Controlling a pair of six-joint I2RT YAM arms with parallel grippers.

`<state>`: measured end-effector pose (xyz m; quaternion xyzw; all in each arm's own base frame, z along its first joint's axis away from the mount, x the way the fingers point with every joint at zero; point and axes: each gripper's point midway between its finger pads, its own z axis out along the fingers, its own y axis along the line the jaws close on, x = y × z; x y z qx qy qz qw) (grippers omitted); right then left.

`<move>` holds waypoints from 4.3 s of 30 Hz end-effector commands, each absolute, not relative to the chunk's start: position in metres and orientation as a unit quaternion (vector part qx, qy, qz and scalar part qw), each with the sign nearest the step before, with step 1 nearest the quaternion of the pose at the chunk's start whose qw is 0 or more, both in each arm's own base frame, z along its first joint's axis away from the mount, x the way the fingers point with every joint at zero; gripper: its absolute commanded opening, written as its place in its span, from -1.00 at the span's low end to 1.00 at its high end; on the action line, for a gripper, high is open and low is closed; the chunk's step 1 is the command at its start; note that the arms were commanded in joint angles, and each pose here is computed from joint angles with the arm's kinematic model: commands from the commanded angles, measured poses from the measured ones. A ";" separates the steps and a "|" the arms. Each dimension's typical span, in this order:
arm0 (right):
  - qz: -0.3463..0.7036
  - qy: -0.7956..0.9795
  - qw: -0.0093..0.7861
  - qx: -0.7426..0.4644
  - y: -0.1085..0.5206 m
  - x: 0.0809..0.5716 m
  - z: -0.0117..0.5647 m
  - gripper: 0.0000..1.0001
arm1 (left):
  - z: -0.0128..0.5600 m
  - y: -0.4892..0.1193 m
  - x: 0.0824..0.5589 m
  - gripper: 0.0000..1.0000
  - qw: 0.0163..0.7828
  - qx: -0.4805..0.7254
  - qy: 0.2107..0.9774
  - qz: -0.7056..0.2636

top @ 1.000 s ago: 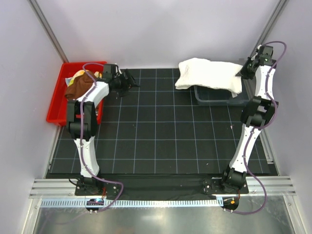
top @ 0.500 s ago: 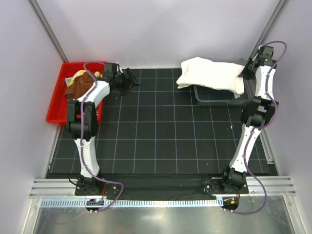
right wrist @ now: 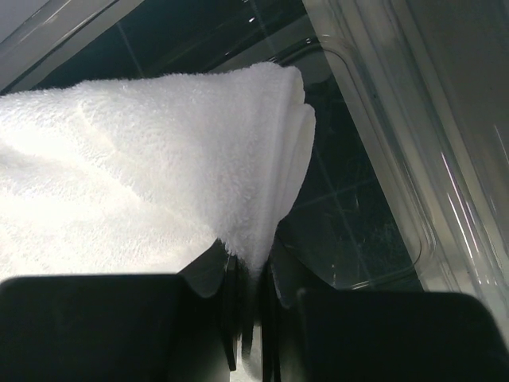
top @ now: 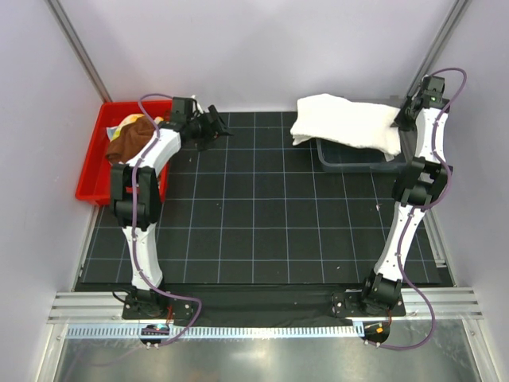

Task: Fold and stack the towels
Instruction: Neatly place the folded towel into the bin

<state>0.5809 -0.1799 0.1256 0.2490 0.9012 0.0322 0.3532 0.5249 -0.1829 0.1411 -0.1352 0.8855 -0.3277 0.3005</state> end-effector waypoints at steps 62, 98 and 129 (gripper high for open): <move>0.211 0.915 0.319 0.130 0.002 0.597 0.099 -0.47 | 0.227 -0.189 0.458 0.73 0.342 -0.069 0.866 -0.358; 0.223 0.888 0.375 0.147 0.001 0.585 0.143 -0.35 | 0.232 -0.177 0.463 0.72 0.360 -0.079 0.870 -0.328; 0.245 0.911 0.321 0.088 0.017 0.575 0.131 -0.17 | 0.231 0.063 0.489 0.74 0.400 -0.223 0.887 0.059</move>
